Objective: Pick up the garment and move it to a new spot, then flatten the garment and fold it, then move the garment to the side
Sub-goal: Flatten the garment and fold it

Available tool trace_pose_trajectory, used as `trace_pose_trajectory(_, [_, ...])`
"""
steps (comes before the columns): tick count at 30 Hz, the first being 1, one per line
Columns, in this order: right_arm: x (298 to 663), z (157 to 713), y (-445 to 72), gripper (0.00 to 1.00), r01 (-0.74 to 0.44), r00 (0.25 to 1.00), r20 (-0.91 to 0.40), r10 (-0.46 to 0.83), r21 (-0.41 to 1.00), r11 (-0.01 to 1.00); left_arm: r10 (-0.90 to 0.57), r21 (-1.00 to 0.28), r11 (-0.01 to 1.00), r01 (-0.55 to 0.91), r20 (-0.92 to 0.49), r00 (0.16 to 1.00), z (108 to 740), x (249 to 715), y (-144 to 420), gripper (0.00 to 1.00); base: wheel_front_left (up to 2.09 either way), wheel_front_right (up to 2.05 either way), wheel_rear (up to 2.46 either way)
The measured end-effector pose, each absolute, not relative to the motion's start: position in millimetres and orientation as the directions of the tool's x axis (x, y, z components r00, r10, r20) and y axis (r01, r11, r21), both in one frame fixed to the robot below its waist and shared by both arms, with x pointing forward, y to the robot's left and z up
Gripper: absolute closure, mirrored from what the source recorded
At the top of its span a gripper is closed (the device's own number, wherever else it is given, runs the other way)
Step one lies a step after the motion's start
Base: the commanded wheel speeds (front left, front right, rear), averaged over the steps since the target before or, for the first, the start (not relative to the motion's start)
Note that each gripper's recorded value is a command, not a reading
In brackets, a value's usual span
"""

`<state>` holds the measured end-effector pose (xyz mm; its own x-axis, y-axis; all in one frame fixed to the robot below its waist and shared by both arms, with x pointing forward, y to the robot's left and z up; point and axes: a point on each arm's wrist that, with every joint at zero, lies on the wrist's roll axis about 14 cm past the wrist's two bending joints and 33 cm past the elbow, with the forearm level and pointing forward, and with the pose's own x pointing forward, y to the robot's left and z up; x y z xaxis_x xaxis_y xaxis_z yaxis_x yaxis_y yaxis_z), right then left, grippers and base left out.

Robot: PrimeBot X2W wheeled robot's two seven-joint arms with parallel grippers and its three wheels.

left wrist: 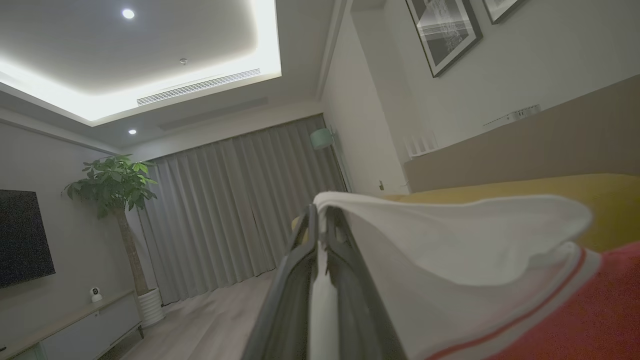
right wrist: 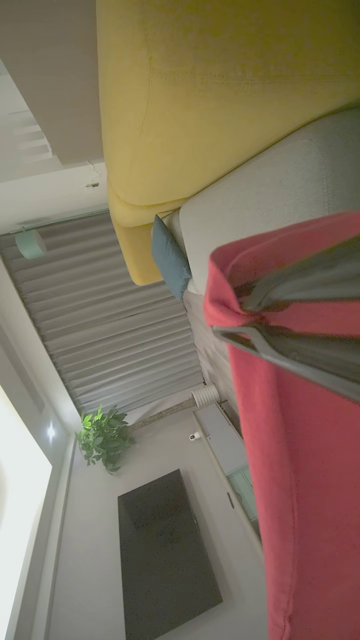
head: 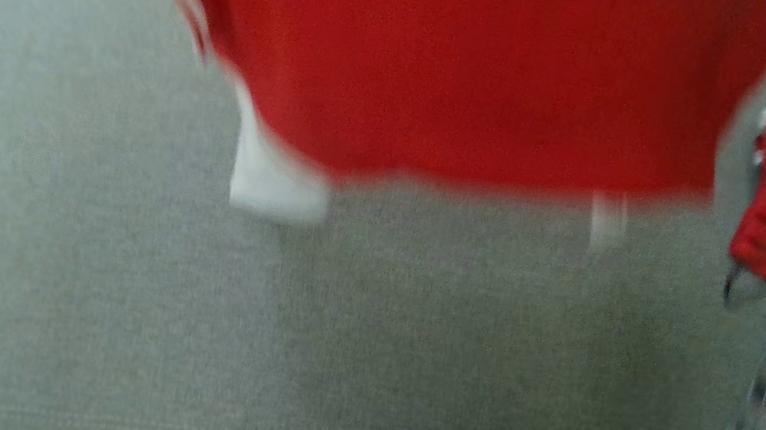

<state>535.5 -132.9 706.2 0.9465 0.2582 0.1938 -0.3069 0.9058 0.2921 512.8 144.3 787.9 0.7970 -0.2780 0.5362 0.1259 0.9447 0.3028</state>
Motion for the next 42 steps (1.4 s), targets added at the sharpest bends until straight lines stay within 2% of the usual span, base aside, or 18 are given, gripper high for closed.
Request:
trace_pose_trajectory(5, [599, 738, -119, 1.0, -0.314, 0.928, 0.287, 0.237, 0.26, 0.913, -0.241, 0.305, 0.95, 0.063, 0.592, 0.769, 808, 567, 159, 1.0, 0.0, 0.0, 0.0])
trace_pose_trajectory(10, [637, 747, -106, 1.0, -0.33, 0.903, 0.369, 0.219, 0.272, 0.904, -0.208, 0.293, 0.956, 0.018, 0.631, 0.748, 815, 594, 169, 1.0, 0.0, 0.0, 0.0])
trace_pose_trajectory(14, [656, 711, -101, 1.0, -0.314, 0.917, 0.347, 0.196, 0.328, 0.891, -0.224, 0.305, 0.951, 0.043, 0.588, 0.777, 790, 607, 165, 1.0, 0.0, 0.0, 0.0])
trace_pose_trajectory(19, [666, 619, -96, 1.0, -0.247, 0.967, 0.164, 0.198, 0.388, 0.888, -0.272, 0.331, 0.936, 0.115, 0.479, 0.835, 723, 612, 154, 1.0, 0.0, 0.0, 0.0])
trace_pose_trajectory(24, [641, 530, -97, 1.0, -0.157, 0.974, -0.078, 0.211, 0.435, 0.887, -0.299, 0.326, 0.925, 0.197, 0.3, 0.906, 635, 592, 151, 1.0, 0.0, 0.0, 0.0])
trace_pose_trajectory(28, [612, 491, -91, 1.0, -0.137, 0.944, -0.218, 0.248, 0.426, 0.894, -0.289, 0.309, 0.926, 0.219, 0.206, 0.935, 593, 566, 157, 1.0, 0.0, 0.0, 0.0])
trace_pose_trajectory(37, [531, 438, -98, 1.0, -0.148, 0.833, -0.463, 0.302, 0.339, 0.929, -0.326, 0.292, 0.901, 0.322, -0.033, 0.945, 508, 475, 161, 1.0, 0.0, 0.0, 0.0])
trace_pose_trajectory(42, [506, 432, -102, 1.0, -0.165, 0.796, -0.518, 0.313, 0.31, 0.936, -0.337, 0.295, 0.889, 0.352, -0.1, 0.936, 487, 443, 163, 1.0, 0.0, 0.0, 0.0])
